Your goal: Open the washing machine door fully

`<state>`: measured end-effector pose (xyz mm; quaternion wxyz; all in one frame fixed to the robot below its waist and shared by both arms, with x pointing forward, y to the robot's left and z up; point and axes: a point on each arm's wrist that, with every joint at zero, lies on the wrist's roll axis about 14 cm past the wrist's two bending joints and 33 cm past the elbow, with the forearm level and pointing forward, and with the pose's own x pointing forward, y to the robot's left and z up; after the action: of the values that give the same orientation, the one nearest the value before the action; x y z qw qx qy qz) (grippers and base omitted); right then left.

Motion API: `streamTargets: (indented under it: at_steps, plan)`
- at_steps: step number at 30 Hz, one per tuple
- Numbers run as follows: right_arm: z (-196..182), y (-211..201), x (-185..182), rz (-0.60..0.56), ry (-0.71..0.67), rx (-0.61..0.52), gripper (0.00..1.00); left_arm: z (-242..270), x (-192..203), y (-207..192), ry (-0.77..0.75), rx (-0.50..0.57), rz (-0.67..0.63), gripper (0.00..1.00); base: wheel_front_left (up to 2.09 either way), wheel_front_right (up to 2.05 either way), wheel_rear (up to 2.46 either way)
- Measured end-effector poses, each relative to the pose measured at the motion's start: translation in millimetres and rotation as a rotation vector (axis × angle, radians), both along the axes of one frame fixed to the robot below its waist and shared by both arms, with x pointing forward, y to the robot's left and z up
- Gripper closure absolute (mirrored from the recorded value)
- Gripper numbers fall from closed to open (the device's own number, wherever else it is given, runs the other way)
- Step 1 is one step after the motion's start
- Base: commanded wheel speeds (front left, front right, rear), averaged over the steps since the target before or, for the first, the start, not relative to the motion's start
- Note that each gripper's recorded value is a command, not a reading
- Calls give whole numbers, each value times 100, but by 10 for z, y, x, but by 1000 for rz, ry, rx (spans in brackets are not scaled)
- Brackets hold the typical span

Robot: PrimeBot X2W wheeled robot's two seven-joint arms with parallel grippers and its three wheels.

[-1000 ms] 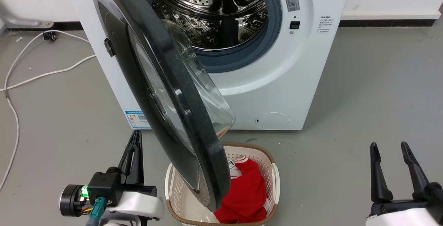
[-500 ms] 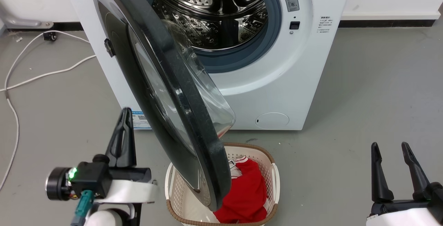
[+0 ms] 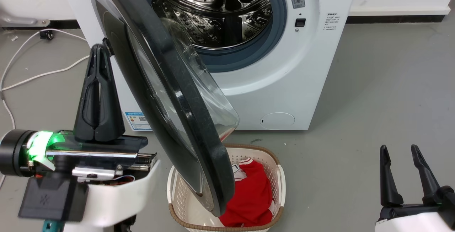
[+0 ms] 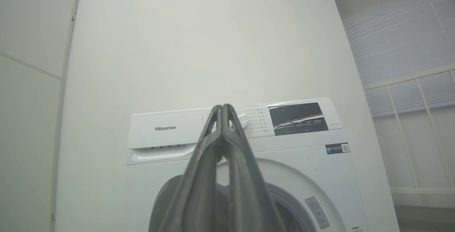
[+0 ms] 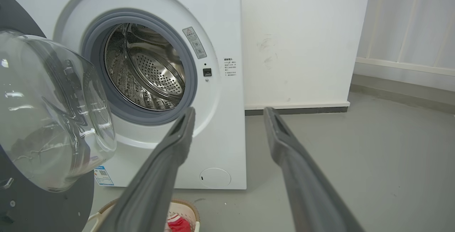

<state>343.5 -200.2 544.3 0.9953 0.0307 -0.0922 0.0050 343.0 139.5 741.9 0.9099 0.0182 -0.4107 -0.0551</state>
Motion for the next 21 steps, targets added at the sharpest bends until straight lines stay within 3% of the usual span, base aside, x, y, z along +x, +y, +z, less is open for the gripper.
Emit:
streamTargets:
  at_steps: [5,10,16,21]
  plan:
    - [-23,-25,3,-8,8,2,0,253,-181,-234,-102,10,-97,100,0,0,0]
    - [-42,-37,3,-12,15,2,0,195,-290,-619,-69,-6,-291,100,0,0,0]
    - [-49,-16,9,-5,20,4,0,-153,-305,-1001,135,-21,-459,100,0,0,0]
    - [-58,13,14,4,23,4,0,-722,-273,-1251,405,1,-534,100,0,0,0]
